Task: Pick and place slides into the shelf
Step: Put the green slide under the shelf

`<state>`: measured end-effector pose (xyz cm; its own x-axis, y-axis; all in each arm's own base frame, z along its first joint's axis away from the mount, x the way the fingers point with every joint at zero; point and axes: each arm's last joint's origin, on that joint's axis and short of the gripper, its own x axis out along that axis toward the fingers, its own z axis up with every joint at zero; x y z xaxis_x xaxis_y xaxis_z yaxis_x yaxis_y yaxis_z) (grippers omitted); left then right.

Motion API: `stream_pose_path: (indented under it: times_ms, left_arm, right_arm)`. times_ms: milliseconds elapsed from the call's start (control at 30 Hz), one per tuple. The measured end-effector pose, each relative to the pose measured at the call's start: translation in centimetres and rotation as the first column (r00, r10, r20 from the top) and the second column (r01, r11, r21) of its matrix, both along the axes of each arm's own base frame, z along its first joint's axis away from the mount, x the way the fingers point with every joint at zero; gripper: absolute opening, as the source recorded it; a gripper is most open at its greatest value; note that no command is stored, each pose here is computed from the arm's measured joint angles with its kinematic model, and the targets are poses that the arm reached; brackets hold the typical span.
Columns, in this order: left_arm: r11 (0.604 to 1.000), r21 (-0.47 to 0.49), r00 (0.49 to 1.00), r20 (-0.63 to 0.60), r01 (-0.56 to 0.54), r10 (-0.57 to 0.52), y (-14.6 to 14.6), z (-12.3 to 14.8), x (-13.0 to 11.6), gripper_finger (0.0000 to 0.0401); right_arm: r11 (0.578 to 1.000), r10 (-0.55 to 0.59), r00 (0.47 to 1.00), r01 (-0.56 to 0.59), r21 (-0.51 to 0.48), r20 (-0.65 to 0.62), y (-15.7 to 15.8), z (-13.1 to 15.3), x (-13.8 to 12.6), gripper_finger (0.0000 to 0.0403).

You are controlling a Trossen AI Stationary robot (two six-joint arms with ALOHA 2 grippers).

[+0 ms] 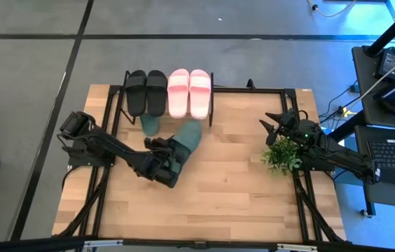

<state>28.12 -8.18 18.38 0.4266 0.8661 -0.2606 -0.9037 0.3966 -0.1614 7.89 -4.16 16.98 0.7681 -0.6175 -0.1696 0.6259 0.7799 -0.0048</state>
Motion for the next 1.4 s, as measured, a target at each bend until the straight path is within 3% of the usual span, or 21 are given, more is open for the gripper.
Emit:
stream_pose_path:
  times_ms: [333, 667, 1400]
  left_arm:
    - [0.994, -0.084, 0.997, 0.028, -0.066, 0.068, 0.9, -4.5, -2.0, 0.0002]
    - [0.973, -0.121, 0.980, 0.010, -0.195, 0.197, 2.4, -8.4, -2.0, 0.0002]
    - [0.896, -0.181, 0.913, -0.031, -0.406, 0.407, 6.6, -9.1, -2.3, 0.0002]
  right_arm:
    - [1.000, 0.000, 1.000, 0.000, 0.000, 0.000, 0.0, 0.0, 0.0, 0.0206]
    - [1.000, -0.001, 1.000, 0.001, 0.000, 0.000, 0.0, 0.0, 0.0, 0.0206]
    - [1.000, -0.001, 1.000, 0.001, 0.000, 0.000, 0.0, 0.0, 0.0, 0.0206]
